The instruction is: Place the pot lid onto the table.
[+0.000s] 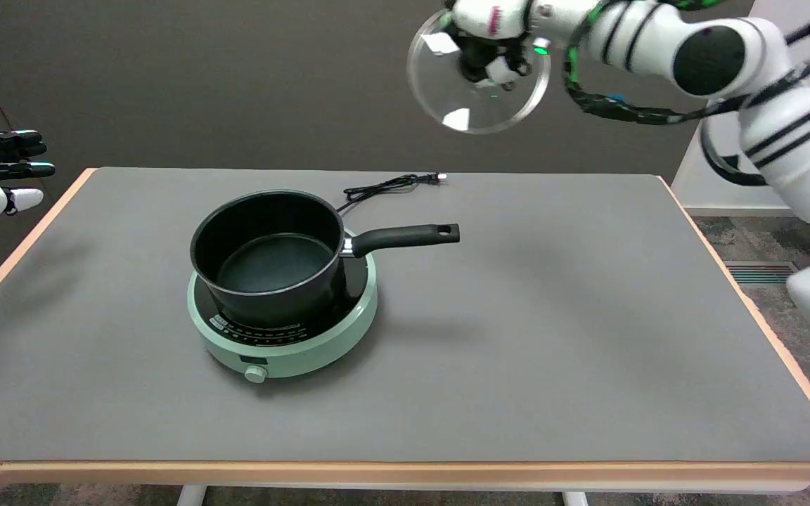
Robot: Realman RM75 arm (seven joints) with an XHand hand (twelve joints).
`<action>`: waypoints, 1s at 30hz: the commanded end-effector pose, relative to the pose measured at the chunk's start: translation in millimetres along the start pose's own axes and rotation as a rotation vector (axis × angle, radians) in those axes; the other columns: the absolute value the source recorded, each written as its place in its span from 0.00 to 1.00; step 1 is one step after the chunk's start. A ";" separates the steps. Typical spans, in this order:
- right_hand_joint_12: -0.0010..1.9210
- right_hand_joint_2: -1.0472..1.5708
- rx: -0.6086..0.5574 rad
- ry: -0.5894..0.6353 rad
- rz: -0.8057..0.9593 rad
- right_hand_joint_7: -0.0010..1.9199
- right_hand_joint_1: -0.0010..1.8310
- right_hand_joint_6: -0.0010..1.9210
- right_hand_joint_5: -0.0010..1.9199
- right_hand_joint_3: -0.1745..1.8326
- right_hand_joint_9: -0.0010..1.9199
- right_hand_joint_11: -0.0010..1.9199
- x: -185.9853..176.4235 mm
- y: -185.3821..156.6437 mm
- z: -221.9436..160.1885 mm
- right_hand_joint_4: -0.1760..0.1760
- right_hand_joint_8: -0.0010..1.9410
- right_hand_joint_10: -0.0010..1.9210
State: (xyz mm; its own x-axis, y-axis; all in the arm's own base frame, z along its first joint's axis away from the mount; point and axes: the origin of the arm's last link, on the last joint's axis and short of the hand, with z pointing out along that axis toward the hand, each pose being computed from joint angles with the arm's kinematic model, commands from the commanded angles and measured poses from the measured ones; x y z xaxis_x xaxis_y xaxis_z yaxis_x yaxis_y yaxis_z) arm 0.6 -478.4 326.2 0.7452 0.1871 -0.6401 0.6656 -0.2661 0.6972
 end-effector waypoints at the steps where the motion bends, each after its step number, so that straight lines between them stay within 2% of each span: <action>1: 0.44 0.77 -0.181 -0.240 0.141 0.52 0.66 0.69 0.40 0.28 0.47 0.33 -119.7 49.8 -87.5 0.42 0.57 0.75; 4: 0.44 0.77 -0.125 -0.247 0.275 0.52 0.66 0.69 0.40 0.28 0.47 0.33 -133.3 36.7 -94.1 0.42 0.57 0.75; 9: 0.44 0.77 -0.046 -0.269 0.398 0.52 0.66 0.69 0.40 0.28 0.47 0.34 -145.0 20.4 -106.9 0.42 0.57 0.75; 18: 0.45 0.77 0.088 -0.257 0.577 0.52 0.66 0.69 0.40 0.28 0.47 0.34 -140.8 -2.4 -112.7 0.41 0.57 0.77; 25: 0.45 0.77 0.104 -0.285 0.583 0.52 0.66 0.69 0.40 0.28 0.47 0.34 -147.2 -7.5 -108.5 0.41 0.57 0.78; 30: 0.46 0.77 0.128 -0.334 0.632 0.52 0.66 0.69 0.40 0.28 0.47 0.34 -164.8 -23.9 -100.4 0.41 0.57 0.78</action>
State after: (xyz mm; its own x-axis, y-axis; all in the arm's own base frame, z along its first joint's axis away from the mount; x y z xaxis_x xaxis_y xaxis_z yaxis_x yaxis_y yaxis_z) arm -91.4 -415.3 443.7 0.9272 -0.1745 -0.3313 0.2686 -0.3067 0.9131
